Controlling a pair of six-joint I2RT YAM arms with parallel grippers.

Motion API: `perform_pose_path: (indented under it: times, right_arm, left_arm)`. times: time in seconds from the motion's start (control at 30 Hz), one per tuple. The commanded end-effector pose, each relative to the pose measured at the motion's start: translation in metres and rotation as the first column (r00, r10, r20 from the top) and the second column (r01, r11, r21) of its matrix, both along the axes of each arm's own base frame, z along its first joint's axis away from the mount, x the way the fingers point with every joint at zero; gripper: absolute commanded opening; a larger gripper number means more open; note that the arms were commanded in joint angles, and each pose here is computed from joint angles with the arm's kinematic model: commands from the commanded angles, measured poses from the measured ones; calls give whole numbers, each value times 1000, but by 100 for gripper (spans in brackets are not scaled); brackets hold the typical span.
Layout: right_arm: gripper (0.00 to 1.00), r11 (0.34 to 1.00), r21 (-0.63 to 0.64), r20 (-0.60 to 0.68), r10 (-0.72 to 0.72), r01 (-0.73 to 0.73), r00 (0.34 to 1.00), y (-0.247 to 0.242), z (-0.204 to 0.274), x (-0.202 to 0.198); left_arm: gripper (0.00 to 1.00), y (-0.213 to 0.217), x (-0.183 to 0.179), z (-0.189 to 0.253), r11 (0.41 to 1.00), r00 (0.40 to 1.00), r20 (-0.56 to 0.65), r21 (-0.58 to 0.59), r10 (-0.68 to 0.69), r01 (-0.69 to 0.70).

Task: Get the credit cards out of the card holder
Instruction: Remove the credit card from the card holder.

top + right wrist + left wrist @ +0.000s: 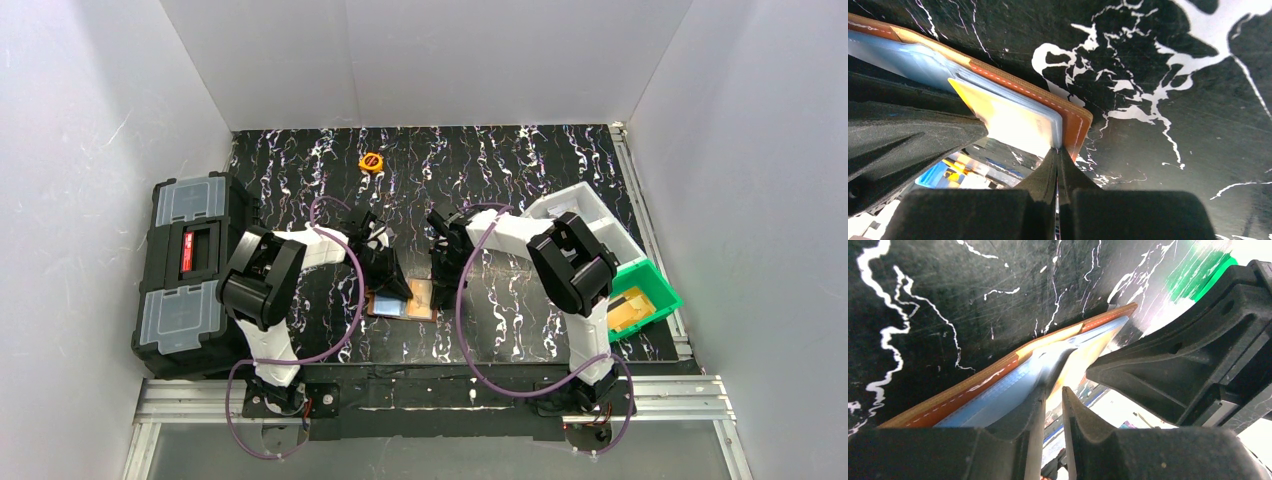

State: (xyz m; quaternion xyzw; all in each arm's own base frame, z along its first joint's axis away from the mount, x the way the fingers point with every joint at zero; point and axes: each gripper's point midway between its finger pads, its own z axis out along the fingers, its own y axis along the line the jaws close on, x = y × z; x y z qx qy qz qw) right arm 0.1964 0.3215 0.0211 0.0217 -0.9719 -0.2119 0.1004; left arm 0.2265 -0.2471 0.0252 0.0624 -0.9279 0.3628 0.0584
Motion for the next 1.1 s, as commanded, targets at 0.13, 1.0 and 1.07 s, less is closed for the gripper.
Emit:
perform_pose_path:
  times: [0.13, 1.0, 1.07]
  right_arm:
    - [1, 988, -156, 106, 27, -10, 994, -9, -44, 22]
    - [1, 983, -182, 96, 28, -10, 995, -13, -51, 22]
    - [1, 983, -181, 99, 30, -12, 995, -13, -51, 23]
  left_arm:
    - [15, -12, -14, -6, 999, 999, -50, -47, -12, 9]
    - [9, -14, -30, 10, 991, 997, -16, -112, -82, 80]
    - [15, -16, -30, 7, 991, 996, -21, -109, -86, 83]
